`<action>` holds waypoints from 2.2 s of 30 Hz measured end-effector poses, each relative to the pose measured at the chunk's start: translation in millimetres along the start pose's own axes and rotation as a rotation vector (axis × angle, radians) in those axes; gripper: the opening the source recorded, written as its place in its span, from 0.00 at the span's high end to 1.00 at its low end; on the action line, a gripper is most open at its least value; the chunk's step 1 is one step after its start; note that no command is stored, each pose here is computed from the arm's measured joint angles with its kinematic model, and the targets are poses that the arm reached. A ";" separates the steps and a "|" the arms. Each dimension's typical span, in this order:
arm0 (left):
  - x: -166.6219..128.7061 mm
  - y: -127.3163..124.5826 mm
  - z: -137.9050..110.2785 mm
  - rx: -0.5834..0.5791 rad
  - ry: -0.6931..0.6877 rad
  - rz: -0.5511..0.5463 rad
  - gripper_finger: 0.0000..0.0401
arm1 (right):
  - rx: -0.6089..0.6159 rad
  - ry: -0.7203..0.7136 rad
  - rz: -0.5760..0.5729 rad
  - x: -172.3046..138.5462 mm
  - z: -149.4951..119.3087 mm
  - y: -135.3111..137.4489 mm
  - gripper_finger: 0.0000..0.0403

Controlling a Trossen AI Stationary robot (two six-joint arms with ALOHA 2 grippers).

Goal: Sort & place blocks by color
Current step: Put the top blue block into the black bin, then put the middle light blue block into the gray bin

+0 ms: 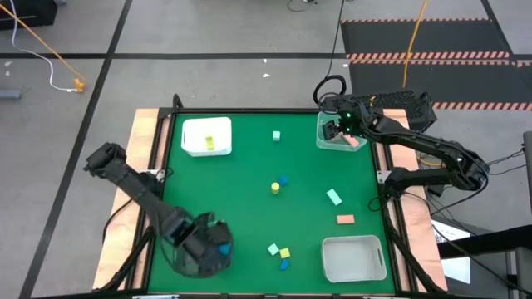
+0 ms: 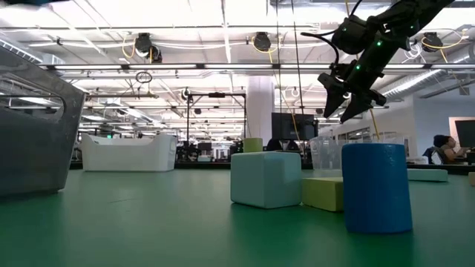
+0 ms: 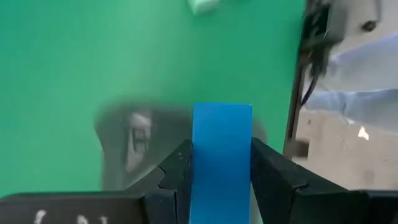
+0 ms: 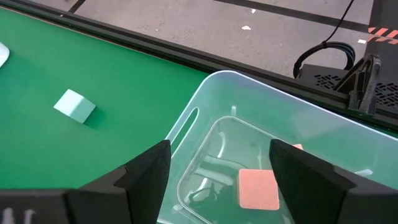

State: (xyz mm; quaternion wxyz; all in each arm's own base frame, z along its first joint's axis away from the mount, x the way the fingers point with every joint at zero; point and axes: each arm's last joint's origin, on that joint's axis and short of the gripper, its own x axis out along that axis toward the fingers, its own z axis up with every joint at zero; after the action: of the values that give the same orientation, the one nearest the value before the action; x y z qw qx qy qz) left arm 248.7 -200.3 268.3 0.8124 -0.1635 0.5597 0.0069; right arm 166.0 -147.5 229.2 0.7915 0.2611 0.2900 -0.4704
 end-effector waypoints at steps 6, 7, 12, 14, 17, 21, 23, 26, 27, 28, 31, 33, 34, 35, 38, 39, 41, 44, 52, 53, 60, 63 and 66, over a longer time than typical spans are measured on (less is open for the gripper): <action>16.3 -7.1 -46.6 -0.181 0.029 0.078 0.67 | 0.000 0.000 0.000 0.0 0.0 0.1 0.34; 19.0 -5.9 -52.0 -0.210 0.033 0.094 0.66 | 0.000 0.000 0.000 0.0 0.0 0.1 0.34; 29.0 -0.1 -66.3 -0.301 0.031 0.137 0.61 | 0.000 0.000 0.000 0.0 0.0 0.1 0.34; 31.6 2.1 -70.4 -0.307 0.038 0.152 0.63 | 0.000 0.000 0.000 0.0 0.0 0.1 0.34; 34.9 5.4 -72.7 -0.321 0.043 0.166 0.65 | 0.000 0.000 0.000 0.0 0.0 0.1 0.34; 36.0 6.8 -73.1 -0.332 0.042 0.173 0.64 | 0.000 -0.001 0.000 0.0 0.0 0.1 0.34; 36.1 6.8 -73.2 -0.332 0.043 0.172 0.61 | 0.000 -0.001 0.000 0.0 0.0 0.1 0.34; 36.1 6.9 -73.0 -0.355 0.042 0.173 0.55 | 0.000 -0.001 0.000 0.0 0.0 0.1 0.34; 36.1 6.9 -73.0 -0.368 0.041 0.173 0.54 | 0.000 -0.001 0.000 0.0 0.0 0.1 0.34; 36.1 6.9 -73.1 -0.381 0.042 0.173 0.53 | 0.000 -0.001 0.000 0.0 0.0 0.1 0.34; 36.1 6.7 -73.5 -0.414 0.052 0.170 0.49 | 0.000 -0.001 -0.001 0.0 0.0 0.1 0.34; 36.1 6.6 -73.5 -0.422 0.055 0.170 0.47 | 0.000 -0.001 -0.001 0.0 0.0 0.1 0.34; 36.0 6.8 -72.7 -0.424 0.055 0.169 0.46 | 0.000 -0.001 -0.001 0.0 0.0 0.1 0.34; 35.9 6.9 -71.5 -0.427 0.054 0.168 0.46 | 0.000 -0.001 -0.001 0.0 0.0 0.1 0.34; 32.8 6.9 -65.1 -0.427 0.047 0.157 0.45 | 0.000 -0.001 -0.001 0.0 0.0 0.1 0.34; 30.4 6.6 -62.2 -0.418 0.043 0.147 0.45 | 0.000 -0.002 -0.001 0.0 0.1 0.1 0.34; 24.2 6.6 -55.6 -0.399 0.032 0.122 0.44 | 0.000 -0.004 0.000 0.0 0.3 0.2 0.34; 14.7 10.7 -43.7 -0.383 0.010 0.091 0.44 | 0.001 -0.008 0.001 0.0 0.7 0.3 0.34; -10.2 42.8 -6.4 -0.247 -0.161 0.118 0.44 | 0.024 -0.108 0.046 -0.7 10.6 4.5 0.34; -12.1 48.0 -1.0 -0.215 -0.191 0.142 0.44 | 0.026 -0.116 0.049 -0.8 11.4 4.8 0.34; -10.6 84.6 34.0 0.032 -0.244 0.307 0.44 | 0.027 -0.120 0.051 -0.9 11.8 5.0 0.34; -8.2 97.6 49.7 0.121 -0.259 0.335 0.44 | 0.027 -0.120 0.051 -0.9 11.8 5.0 0.34; -11.0 107.8 67.6 0.185 -0.335 0.334 0.44 | 0.026 -0.120 0.051 -0.8 11.8 5.0 0.34</action>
State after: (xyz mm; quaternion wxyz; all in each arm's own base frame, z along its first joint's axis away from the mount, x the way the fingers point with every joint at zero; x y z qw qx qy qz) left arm 285.0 -77.9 272.2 0.8929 0.0097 0.4348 0.1167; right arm 172.6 -153.0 238.7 0.8157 0.2503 0.2291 -0.4685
